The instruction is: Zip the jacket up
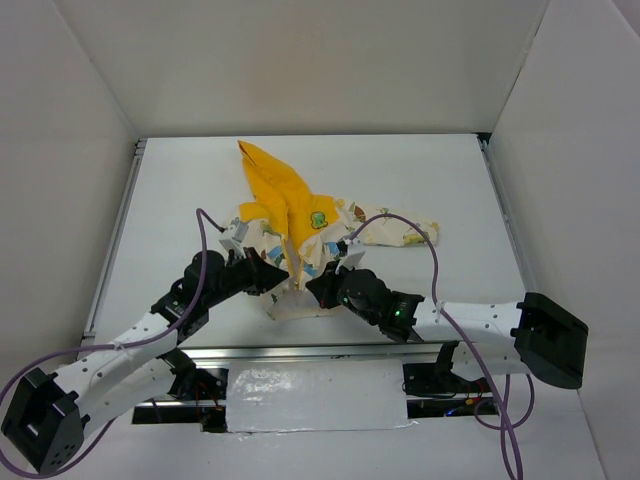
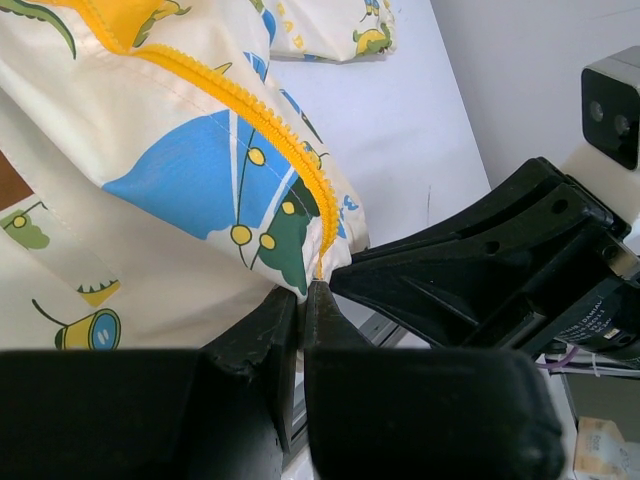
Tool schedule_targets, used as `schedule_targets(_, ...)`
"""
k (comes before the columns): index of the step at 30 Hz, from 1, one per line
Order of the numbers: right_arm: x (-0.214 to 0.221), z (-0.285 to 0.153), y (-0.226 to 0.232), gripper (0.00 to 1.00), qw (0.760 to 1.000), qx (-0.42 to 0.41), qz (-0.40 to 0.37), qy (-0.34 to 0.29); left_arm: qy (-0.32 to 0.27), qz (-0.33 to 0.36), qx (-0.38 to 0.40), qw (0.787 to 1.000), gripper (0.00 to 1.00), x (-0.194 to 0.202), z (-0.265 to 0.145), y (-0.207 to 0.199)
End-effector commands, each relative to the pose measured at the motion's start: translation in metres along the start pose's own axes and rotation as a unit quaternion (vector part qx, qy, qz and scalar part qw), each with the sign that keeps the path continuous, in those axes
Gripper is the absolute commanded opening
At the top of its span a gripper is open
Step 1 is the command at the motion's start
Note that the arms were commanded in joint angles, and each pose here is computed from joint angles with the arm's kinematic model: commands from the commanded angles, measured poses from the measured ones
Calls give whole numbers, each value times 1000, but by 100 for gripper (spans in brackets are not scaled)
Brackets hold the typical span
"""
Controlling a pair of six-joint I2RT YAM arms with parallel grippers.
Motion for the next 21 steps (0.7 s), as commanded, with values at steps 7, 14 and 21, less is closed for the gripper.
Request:
schedule_targets(7, -22, -1, 19, 0, 999, -33, 20, -37, -15, 3, 40, 999, 0, -4, 1, -9)
schedule_targets(14, -23, -3, 18, 0, 998, -29, 23, -41, -14, -2, 45, 999, 0, -2, 1, -8)
schedule_targets(21, -24, -4, 17, 0, 998, -30, 26, -44, -12, -4, 44, 999, 0, 1, 1, -6)
Point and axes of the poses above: each gripper's point midway between its finger pads, its own z axis out along the fingers, its own y axis along the line the jaws close on, x = y × z, the point moved 5 cm from there along -z, back along the fingers, and after that the axes turned 2 degrees about -z, right-handed, at the moved point
